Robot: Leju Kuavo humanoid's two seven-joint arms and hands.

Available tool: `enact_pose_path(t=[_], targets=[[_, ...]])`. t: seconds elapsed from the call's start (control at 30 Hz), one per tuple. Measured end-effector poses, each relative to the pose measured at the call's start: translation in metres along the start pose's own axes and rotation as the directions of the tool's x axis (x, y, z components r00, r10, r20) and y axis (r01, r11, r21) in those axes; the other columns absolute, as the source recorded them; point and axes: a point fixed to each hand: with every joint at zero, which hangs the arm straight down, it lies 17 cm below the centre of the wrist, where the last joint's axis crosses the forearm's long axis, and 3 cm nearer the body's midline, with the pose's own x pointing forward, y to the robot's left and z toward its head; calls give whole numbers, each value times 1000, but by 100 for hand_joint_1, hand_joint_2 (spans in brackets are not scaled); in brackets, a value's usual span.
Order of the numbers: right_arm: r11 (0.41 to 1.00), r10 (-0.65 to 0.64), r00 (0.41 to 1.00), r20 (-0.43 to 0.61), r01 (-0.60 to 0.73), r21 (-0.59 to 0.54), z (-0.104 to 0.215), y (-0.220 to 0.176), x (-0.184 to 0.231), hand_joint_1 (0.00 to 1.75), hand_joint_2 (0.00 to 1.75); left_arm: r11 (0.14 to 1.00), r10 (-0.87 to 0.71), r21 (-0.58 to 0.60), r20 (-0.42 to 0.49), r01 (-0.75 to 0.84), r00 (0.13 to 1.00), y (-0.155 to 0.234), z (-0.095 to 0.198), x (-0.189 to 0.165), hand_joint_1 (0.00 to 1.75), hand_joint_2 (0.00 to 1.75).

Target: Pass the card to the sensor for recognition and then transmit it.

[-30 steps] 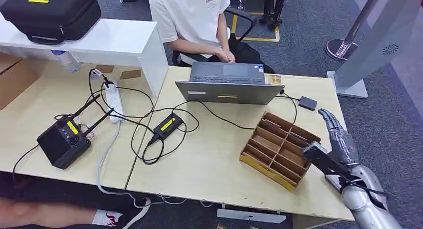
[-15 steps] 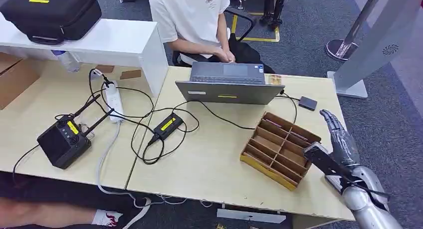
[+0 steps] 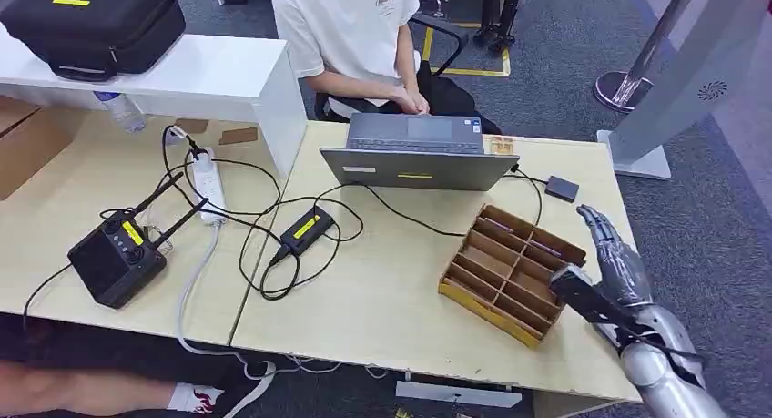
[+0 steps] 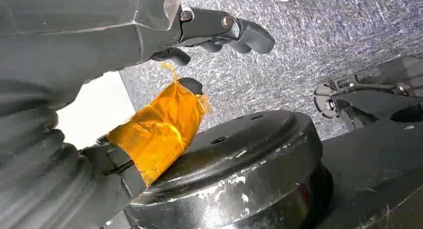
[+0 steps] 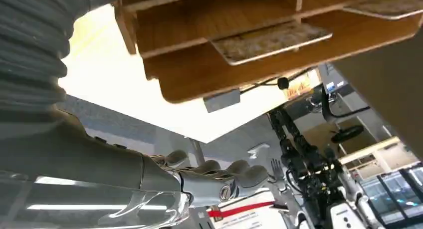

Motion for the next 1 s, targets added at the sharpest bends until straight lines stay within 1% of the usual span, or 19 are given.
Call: enact_pose_path(t=[0.17,0.5,1.0], targets=[[1000,-3,1000,5,2,14,0,10,5,0,175,1000,-11,-1,-2,11,1000,0,0,0,0,175],[999,-29,999,28,28,31,-10,26,26,0,175,1000,-28,-8,-5,28,1000,-2,0,-1,0,175],[998,-38,999,34,36,50,-13,37,33,0,175,999,-31,-10,-8,31,999,-2,0,-1,0,175]])
